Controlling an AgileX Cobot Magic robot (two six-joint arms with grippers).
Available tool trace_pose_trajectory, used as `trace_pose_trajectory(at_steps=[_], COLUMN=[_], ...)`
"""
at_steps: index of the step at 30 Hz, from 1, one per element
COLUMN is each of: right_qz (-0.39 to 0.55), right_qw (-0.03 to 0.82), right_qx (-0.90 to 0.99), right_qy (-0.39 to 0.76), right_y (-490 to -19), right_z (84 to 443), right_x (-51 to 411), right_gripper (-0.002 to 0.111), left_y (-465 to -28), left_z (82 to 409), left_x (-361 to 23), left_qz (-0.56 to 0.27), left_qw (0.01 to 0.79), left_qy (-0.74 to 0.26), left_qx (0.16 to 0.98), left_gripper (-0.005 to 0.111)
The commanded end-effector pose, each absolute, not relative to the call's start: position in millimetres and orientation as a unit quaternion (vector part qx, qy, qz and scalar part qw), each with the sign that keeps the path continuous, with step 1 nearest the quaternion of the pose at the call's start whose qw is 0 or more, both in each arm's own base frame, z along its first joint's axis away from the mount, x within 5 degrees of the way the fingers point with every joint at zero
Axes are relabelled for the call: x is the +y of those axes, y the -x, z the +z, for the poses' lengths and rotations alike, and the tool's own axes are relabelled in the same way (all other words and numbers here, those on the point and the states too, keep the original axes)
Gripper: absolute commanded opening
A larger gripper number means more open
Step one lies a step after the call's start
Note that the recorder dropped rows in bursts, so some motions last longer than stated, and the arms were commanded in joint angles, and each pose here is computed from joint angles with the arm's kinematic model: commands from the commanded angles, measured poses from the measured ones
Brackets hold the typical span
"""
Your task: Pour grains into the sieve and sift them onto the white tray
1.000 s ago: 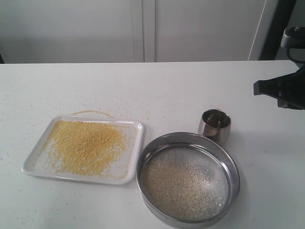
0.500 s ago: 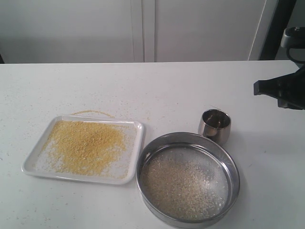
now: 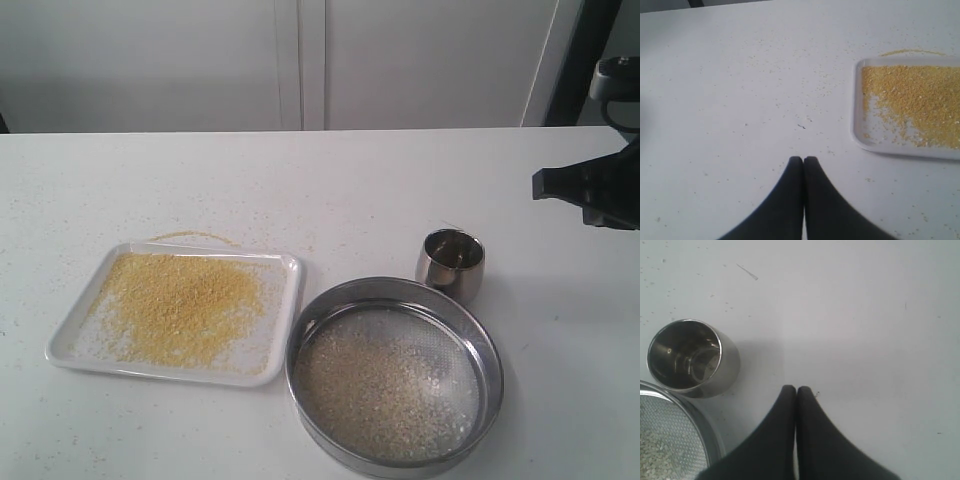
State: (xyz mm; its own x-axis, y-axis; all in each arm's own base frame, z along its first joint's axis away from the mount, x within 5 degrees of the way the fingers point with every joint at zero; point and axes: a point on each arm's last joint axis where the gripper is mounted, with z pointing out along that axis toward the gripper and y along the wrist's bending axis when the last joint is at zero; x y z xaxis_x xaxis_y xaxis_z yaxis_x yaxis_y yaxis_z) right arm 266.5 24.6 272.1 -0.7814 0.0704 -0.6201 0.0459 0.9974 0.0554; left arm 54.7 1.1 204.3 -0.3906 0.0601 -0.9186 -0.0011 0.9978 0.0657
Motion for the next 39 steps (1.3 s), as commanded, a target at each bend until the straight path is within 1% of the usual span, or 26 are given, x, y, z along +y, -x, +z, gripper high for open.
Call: trace_pose_trajectory(at_steps=[1,12,20,34,39], right_qz=[0.018,0.018,0.018,0.018,0.018], right_qw=[0.337,0.337,0.337,0.336,0.337], right_qx=[0.941,0.941,0.941,0.941,0.941], right_qy=[-0.031,-0.031,-0.031,-0.031,-0.031], right_y=[-267.5,-267.5,-267.5,-267.3,-267.5], right_z=[274.0,274.0,274.0,273.9,274.0], right_x=[23.4,23.5,23.5,23.5,23.5], right_gripper=[0.000,0.000,0.000,0.000,0.000], left_y=[-53.2,-49.8,-49.3,-49.5,-52.2], left_z=[188.2,160.0,160.7,161.2,167.7], left_x=[0.8,-0.7,-1.3,-1.4,-0.8], left_qz=[0.023,0.010,0.018,0.015,0.018], left_qw=[0.545,0.531,0.540,0.543,0.575], left_qy=[-0.013,-0.007,-0.025,-0.021,-0.018], left_qx=[0.838,0.847,0.841,0.840,0.818], left_gripper=[0.000,0.000,0.000,0.000,0.000])
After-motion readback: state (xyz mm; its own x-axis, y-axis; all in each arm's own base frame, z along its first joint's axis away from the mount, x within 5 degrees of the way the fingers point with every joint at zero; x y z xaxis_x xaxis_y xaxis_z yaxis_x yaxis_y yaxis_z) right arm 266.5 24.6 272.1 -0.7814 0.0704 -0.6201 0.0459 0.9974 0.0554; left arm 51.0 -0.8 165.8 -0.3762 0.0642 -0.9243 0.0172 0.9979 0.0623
